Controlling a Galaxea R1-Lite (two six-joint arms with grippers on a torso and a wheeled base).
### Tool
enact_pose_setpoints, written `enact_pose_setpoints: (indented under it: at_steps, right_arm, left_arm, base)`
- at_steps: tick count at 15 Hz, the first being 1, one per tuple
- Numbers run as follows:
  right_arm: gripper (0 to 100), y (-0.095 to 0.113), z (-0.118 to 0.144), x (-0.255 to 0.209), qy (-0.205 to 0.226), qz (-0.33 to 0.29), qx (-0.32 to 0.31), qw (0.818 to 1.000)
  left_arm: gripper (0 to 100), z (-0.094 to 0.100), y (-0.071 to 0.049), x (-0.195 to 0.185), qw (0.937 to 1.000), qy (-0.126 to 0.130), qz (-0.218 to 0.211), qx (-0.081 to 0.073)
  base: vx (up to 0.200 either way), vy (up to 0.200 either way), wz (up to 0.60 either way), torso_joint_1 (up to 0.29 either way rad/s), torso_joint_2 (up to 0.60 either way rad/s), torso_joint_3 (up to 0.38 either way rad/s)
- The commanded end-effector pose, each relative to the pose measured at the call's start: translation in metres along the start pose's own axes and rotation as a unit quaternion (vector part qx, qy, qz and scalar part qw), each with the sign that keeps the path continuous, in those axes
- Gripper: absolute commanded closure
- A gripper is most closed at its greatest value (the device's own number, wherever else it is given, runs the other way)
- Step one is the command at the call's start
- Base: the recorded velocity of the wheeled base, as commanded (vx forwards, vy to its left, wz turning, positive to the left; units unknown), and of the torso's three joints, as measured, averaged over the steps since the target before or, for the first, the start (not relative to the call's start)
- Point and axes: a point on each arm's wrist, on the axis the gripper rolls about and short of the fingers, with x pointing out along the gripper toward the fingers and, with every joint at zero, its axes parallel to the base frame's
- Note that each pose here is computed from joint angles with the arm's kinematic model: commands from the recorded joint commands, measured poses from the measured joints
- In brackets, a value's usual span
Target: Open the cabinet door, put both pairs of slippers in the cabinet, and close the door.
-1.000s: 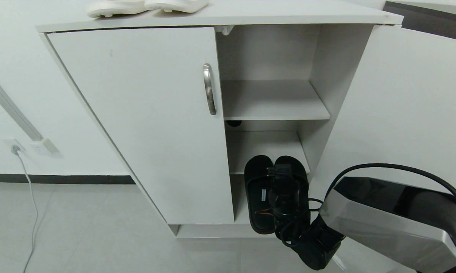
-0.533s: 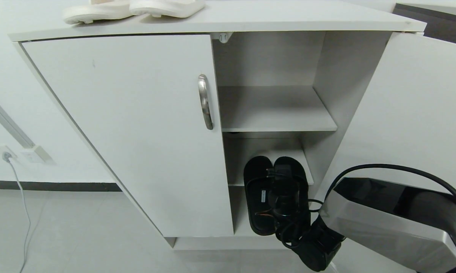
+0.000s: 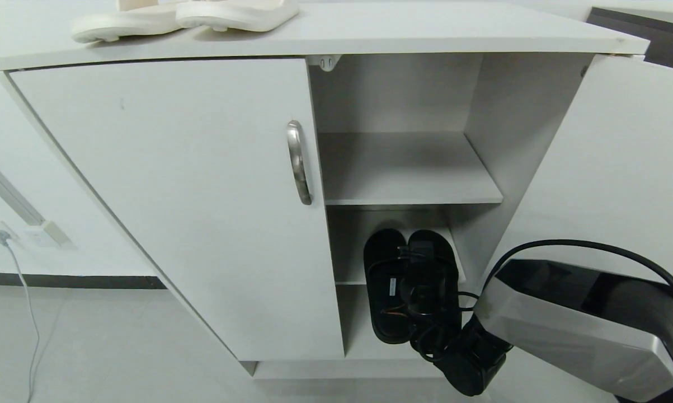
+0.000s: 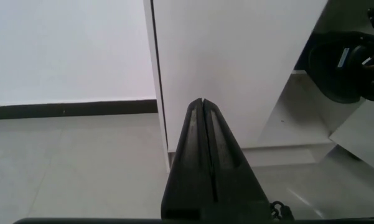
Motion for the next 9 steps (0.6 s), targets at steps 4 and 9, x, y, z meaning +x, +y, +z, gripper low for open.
enact_pose_setpoints:
  at_steps: [4, 9]
  right_arm:
    - [100, 0.002, 0.003, 0.000, -0.003, 0.002, 0.002, 1.000]
    - [100, 0.008, 0.007, 0.011, 0.007, 0.013, -0.005, 1.000]
  left_arm:
    - [100, 0.000, 0.000, 0.000, 1.0000, 0.001, 0.000, 0.000]
    - [100, 0.000, 0.000, 0.000, 1.0000, 0.001, 0.000, 0.000]
  base:
    - [0.000, 0.000, 0.00, 0.000, 0.00, 0.000]
    - [0.000, 0.000, 0.00, 0.000, 0.00, 0.000]
